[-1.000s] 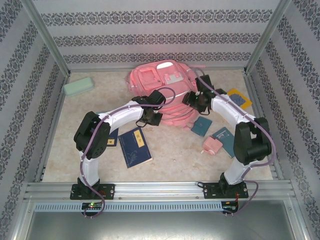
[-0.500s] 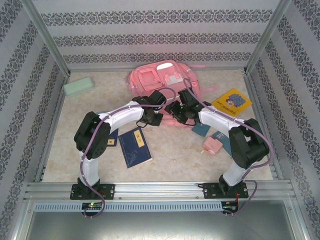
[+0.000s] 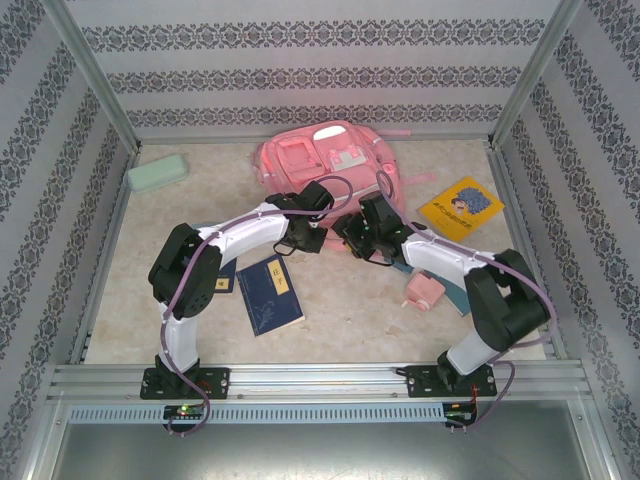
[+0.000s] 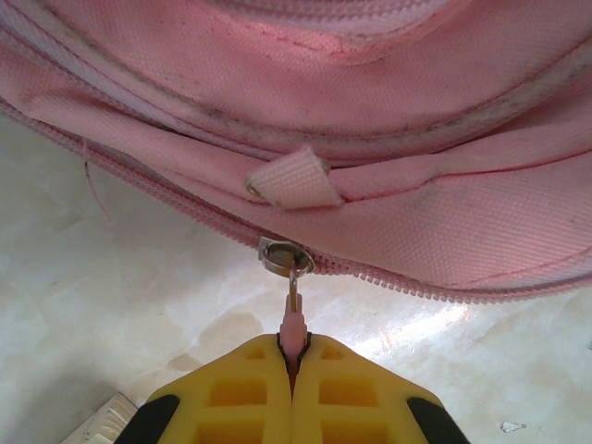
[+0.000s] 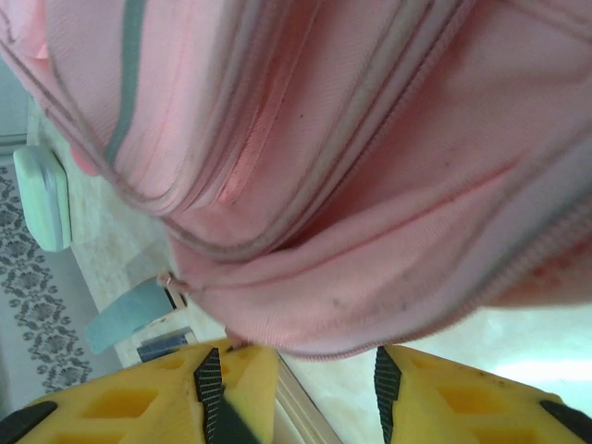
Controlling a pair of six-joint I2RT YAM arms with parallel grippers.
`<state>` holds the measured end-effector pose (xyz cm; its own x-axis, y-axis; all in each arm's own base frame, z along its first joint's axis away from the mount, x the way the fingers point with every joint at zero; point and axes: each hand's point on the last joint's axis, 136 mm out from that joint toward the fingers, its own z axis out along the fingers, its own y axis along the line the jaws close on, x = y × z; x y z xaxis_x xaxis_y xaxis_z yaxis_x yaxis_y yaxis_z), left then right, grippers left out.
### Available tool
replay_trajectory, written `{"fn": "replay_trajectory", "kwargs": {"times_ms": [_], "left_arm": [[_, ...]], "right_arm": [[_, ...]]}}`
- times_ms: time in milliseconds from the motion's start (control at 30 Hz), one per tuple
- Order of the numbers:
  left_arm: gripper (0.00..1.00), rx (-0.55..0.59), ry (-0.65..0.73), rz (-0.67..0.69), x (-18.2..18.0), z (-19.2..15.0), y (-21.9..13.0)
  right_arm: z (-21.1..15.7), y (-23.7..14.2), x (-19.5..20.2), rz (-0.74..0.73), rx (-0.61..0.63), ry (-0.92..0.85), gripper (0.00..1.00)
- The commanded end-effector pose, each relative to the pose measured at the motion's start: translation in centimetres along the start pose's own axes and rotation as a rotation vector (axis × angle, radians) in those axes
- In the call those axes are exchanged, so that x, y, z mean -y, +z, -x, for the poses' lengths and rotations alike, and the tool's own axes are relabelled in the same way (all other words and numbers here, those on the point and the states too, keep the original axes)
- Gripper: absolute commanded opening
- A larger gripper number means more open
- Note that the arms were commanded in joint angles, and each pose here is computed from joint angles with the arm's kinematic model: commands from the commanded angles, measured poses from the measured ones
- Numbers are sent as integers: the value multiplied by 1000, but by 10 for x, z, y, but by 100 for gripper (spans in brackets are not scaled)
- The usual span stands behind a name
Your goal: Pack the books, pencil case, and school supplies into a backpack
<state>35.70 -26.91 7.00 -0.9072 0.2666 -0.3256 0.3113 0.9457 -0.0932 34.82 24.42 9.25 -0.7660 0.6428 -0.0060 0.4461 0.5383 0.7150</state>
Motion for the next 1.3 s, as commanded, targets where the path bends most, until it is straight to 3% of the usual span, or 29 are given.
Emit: {"fn": "replay_trajectory", "kwargs": {"times_ms": [0,100,167,267,333,567,733,1033,1200,1267], "left_arm": [[0,10,23,-7,9,2,-7],[0,4,26,-10,10,2,-6],[0,2,29,-9,10,1,-6],[0,8,32,7,7,2,-7],[0,4,28,45,1,2,-8],[0,-30,40,233,-41,10,-2],[0,-39,-24,295,-84,33,2],[0,-55,-115,329,-140,82,30],[0,-39,-140,241,-131,92,30],[13,-21,-152,196,-123,92,25]], "right_arm": [[4,12,-19,99,-3,68,49],[11,20,-22,105,20,72,48],[15,24,-21,97,30,74,40],[21,25,-17,79,57,70,13],[24,21,-11,44,78,53,0],[37,-2,0,11,128,19,0],[37,-16,1,9,130,-8,0],[39,-31,-2,18,130,-50,0],[32,-23,-8,33,85,-73,0],[29,-17,-16,46,62,-89,0]]}}
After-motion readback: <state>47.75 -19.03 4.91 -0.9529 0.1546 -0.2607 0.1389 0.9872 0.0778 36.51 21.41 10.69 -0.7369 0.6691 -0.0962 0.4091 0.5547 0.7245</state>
